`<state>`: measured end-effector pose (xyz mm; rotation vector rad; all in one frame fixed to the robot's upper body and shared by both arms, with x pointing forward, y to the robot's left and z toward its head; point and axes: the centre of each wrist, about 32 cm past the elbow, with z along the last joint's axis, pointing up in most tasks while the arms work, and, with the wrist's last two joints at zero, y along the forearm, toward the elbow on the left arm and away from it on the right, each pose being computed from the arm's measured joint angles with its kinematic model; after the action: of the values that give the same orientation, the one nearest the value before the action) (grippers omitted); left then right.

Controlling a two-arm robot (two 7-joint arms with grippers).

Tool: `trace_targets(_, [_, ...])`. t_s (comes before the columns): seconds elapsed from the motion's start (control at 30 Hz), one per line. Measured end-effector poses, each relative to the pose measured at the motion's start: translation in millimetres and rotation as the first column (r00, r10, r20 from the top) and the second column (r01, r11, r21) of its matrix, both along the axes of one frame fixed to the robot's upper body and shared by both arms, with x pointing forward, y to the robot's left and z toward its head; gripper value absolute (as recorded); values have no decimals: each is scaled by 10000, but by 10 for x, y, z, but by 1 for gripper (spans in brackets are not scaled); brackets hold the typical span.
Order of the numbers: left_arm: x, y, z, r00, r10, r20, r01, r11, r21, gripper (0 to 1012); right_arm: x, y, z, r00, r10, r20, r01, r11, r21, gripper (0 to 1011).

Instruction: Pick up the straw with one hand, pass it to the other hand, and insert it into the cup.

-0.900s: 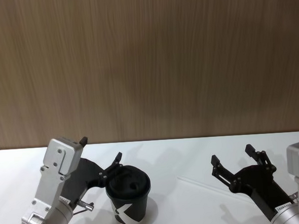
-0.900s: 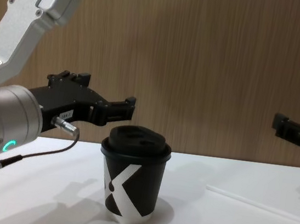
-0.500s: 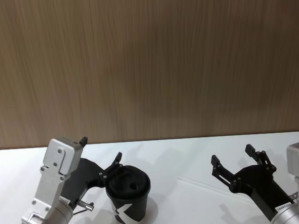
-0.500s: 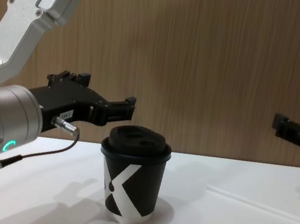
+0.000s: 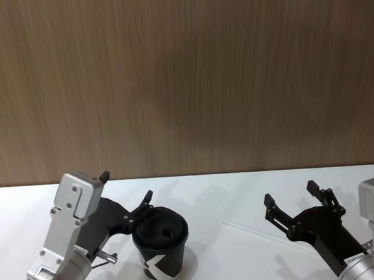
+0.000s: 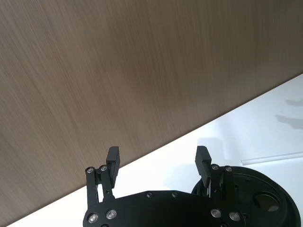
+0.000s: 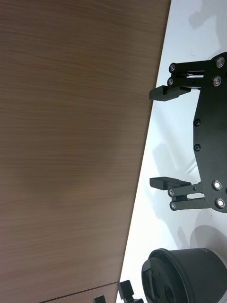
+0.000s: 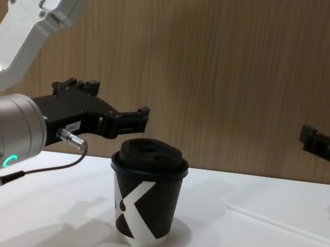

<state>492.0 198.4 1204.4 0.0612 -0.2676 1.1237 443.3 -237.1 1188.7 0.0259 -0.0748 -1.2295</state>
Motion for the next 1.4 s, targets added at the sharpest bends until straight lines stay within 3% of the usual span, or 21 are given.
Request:
trace_targets(0.47, [0, 0, 0, 10000, -1, 0, 1, 10000, -1, 1003, 19, -23, 21, 9997, 204, -118, -205, 9998, -72, 1001])
trace_targets(0.77, [0, 0, 0, 10000, 0, 1, 0, 10000, 0, 1003, 128, -159, 127, 9911, 1029, -849, -1051, 9942, -216, 1001])
trace_targets(1.03, [0, 0, 0, 10000, 0, 0, 0, 10000, 0, 1003, 322, -399, 236, 9623, 1970, -1876, -2053, 9783, -261, 1001])
trace_targets(1.4, [0, 0, 0, 10000, 0, 1, 0, 10000, -1, 1003, 630, -749, 291, 9289, 2398, -2822, -2581, 9657, -289, 1001])
